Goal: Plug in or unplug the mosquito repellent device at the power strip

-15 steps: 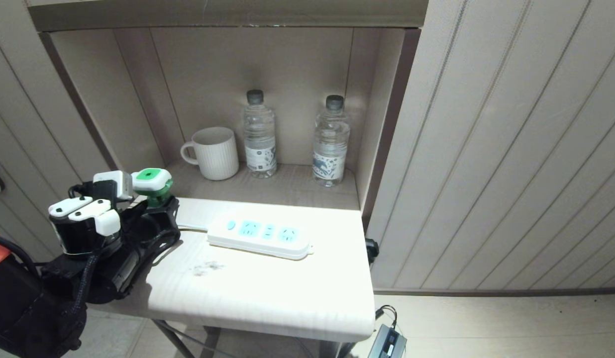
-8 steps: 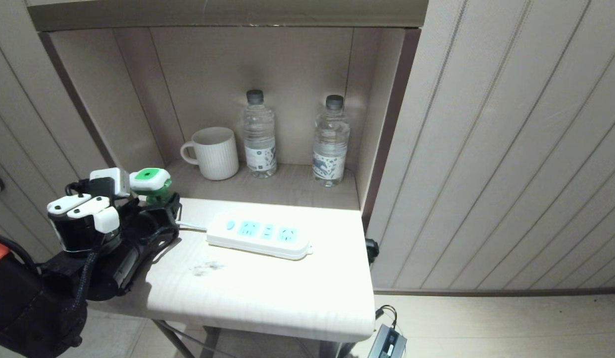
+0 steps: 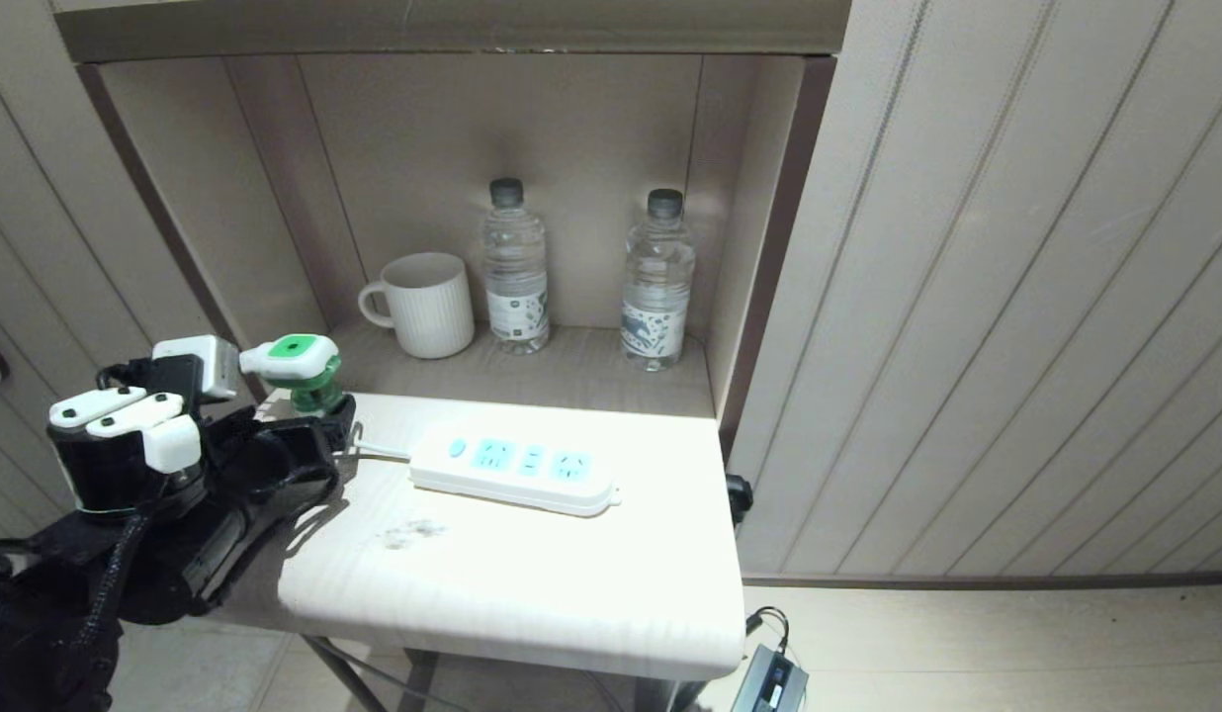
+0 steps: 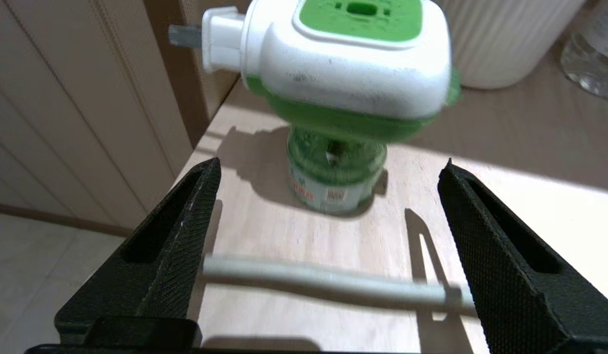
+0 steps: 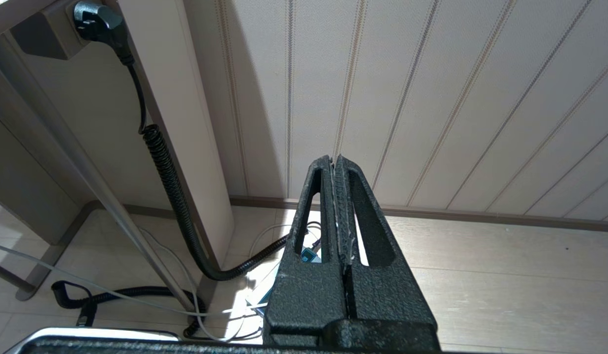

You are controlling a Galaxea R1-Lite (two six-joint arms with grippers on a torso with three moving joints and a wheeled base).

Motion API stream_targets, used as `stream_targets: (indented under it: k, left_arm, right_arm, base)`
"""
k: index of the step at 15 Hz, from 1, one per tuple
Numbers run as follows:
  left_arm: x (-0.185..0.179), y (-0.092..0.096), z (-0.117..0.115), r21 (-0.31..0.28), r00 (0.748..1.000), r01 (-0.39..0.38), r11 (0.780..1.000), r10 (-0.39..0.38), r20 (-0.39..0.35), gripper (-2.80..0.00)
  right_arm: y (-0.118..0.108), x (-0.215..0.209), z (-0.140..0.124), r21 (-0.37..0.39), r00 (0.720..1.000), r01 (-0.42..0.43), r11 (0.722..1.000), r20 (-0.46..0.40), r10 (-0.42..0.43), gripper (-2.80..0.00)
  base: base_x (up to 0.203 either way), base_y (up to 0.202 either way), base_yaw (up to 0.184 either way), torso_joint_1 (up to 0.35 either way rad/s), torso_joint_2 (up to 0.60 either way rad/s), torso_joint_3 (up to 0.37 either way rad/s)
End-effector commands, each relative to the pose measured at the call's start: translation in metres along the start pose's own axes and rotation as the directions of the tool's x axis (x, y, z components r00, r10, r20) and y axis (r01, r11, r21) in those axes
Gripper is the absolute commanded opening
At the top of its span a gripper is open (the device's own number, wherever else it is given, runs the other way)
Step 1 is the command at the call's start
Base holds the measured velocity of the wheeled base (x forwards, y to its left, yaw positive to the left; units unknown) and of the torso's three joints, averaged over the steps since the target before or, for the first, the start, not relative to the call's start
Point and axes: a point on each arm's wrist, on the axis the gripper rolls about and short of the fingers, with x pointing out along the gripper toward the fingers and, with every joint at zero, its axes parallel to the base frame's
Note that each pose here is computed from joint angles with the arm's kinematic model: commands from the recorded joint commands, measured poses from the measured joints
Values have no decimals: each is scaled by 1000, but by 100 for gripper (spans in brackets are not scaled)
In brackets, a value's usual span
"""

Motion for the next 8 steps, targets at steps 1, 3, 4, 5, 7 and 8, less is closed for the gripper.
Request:
stream_targets:
  k: [1, 3, 4, 5, 7, 8]
  left_arm:
    - [-25, -1, 17, -15, 998, 38, 999, -37, 42, 0]
    - [-47, -2, 23, -9, 996, 81, 997, -81, 44, 0]
    - [-59, -2, 26, -7, 993, 103, 995, -102, 52, 0]
    - [-74, -1, 32, -7, 988, 130, 991, -129, 80, 0]
    - [-95, 3, 37, 8, 980, 165, 986, -165, 110, 0]
    - [-112, 9, 45, 6, 970, 180, 984, -178, 165, 0]
  right_arm:
    - [0, 0, 0, 0, 1000, -1, 1000, -1, 1, -280]
    - [0, 0, 0, 0, 1000, -1, 1000, -1, 1, -280]
    - [0, 0, 0, 0, 1000, 0, 1000, -1, 0, -280]
    - [0, 0, 0, 0, 1000, 1, 1000, -1, -1, -280]
    - [0, 0, 0, 0, 1000, -1, 1000, -1, 1, -280]
    - [0, 0, 0, 0, 1000, -1, 1000, -1, 1, -280]
  base:
    - [0, 0, 0, 0, 0, 0]
    - [0, 0, 0, 0, 0, 0]
    - [0, 0, 0, 0, 0, 0]
    - [0, 0, 0, 0, 0, 0]
    - [0, 0, 0, 0, 0, 0]
    - [0, 0, 0, 0, 0, 0]
